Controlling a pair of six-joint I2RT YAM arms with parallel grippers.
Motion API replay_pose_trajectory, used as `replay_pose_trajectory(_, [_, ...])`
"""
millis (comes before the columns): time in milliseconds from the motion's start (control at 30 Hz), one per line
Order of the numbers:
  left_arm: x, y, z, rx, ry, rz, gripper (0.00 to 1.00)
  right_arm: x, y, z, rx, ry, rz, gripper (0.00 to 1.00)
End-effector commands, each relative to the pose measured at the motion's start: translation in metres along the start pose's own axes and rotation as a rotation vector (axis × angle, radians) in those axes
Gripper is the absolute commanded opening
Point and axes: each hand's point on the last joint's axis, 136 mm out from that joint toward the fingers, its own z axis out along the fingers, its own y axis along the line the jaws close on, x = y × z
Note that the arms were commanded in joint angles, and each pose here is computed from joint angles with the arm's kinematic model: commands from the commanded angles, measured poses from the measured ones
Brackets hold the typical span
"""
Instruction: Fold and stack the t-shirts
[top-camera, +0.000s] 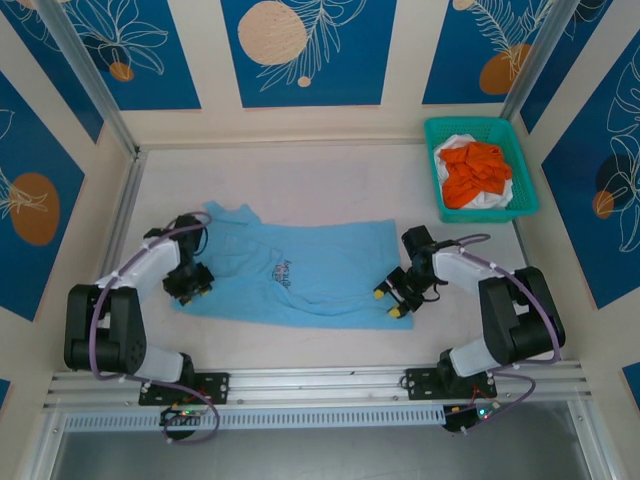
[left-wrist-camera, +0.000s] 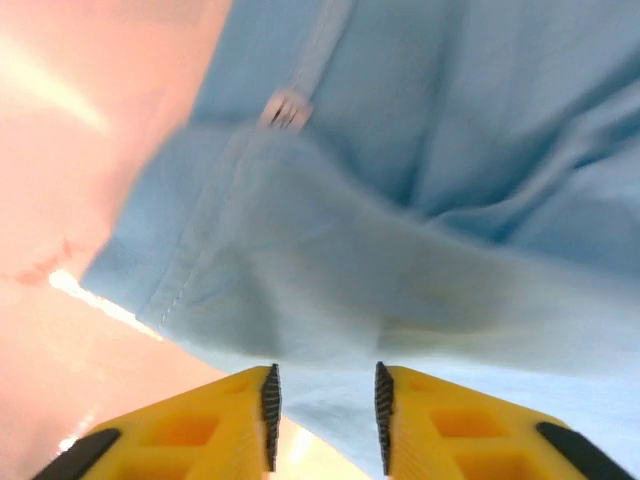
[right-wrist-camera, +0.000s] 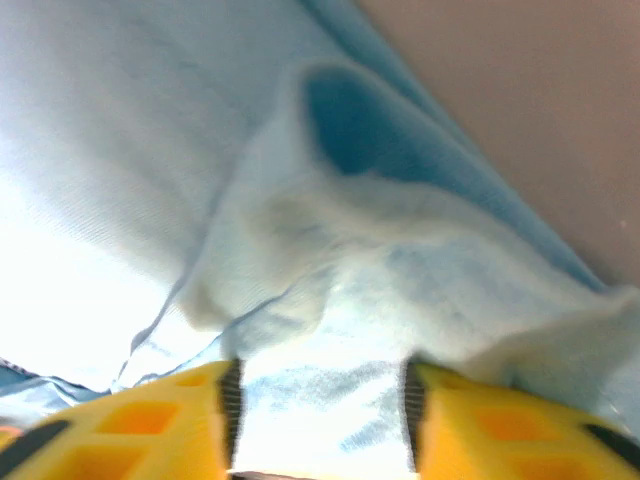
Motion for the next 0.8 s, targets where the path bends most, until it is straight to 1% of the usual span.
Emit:
replay_pose_trajectory(0, [-0.041,-0.032,-0.053,0.093,-0.107,-0.01,0.44,-0.005,0.033,-0.037,-0.065,-0.118,-0.103,0.6])
replay_pose_trajectory(100, [-0.08,-0.059,-0.087,0.174,-0.169,-0.059,0.49,-0.012,0.064,-0.07,-0.15,-0.222,-0.205,0.68])
replay_pose_trajectory(167, [-0.103,-0.075,-0.096,0.207,-0.175,-0.094,0.51,-0.02,0.08,-0.087,-0.187,-0.278,-0.253,0.71])
replay_pose_trajectory(200, [-0.114,-0.081,-0.094,0.209,-0.166,-0.114,0.52,-0.024,0.089,-0.094,-0.208,-0.299,-0.273,0.72])
replay_pose_trajectory(367, [-0.161,-0.106,-0.067,0.227,-0.101,-0.196,0.5,-0.051,0.128,-0.115,-0.305,-0.39,-0.379,0.72])
replay_pose_trajectory(433, [-0.179,-0.114,-0.053,0.216,-0.095,-0.203,0.49,-0.062,0.144,-0.117,-0.339,-0.416,-0.441,0.72])
replay_pose_trajectory(567, [-0.204,-0.123,-0.025,0.184,-0.076,-0.182,0.49,-0.081,0.16,-0.115,-0.335,-0.476,-0.534,0.73])
replay_pose_trajectory(667, [-0.223,-0.128,-0.013,0.185,-0.086,-0.153,0.48,-0.091,0.168,-0.114,-0.349,-0.439,-0.524,0.74])
replay_pose_trajectory(767, [-0.238,-0.13,-0.004,0.199,-0.105,-0.121,0.47,-0.093,0.172,-0.112,-0.353,-0.361,-0.513,0.72])
